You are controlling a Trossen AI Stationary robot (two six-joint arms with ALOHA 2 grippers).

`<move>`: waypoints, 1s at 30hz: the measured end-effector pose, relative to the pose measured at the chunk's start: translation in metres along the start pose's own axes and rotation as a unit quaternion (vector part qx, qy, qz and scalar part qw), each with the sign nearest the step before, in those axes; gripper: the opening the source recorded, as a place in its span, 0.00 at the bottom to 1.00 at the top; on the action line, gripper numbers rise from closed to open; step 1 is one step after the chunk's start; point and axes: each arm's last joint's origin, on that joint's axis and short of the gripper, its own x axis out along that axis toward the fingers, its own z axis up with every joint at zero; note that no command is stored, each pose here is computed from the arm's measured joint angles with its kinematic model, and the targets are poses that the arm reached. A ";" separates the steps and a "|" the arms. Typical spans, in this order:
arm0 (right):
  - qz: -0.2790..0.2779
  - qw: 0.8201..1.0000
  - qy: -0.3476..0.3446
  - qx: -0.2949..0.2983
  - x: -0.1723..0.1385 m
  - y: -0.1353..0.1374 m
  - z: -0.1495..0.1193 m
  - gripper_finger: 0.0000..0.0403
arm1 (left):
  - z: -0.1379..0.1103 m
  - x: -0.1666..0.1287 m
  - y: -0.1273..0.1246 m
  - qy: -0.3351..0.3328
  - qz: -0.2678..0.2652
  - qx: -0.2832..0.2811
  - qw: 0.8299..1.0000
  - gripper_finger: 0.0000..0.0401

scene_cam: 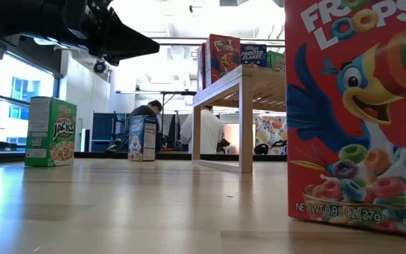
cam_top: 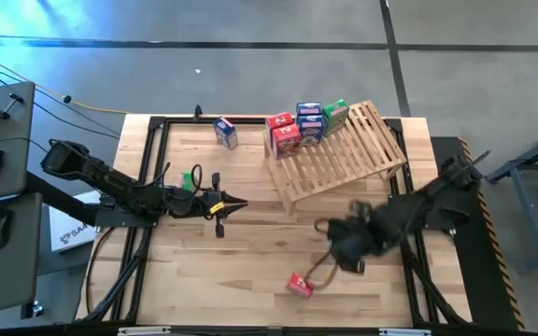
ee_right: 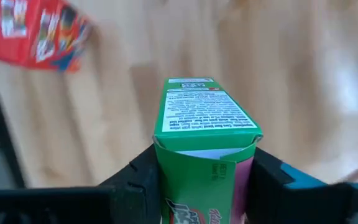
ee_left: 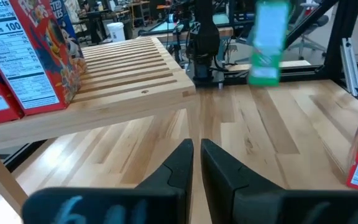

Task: Stack cereal on shelf
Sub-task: Put the bottom green cereal box on the shelf aligned with the other green cereal box

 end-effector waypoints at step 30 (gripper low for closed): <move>-0.170 0.967 -0.020 -0.189 -0.047 -0.181 0.056 0.35 | 0.000 0.000 0.000 0.001 0.000 0.006 1.000 0.05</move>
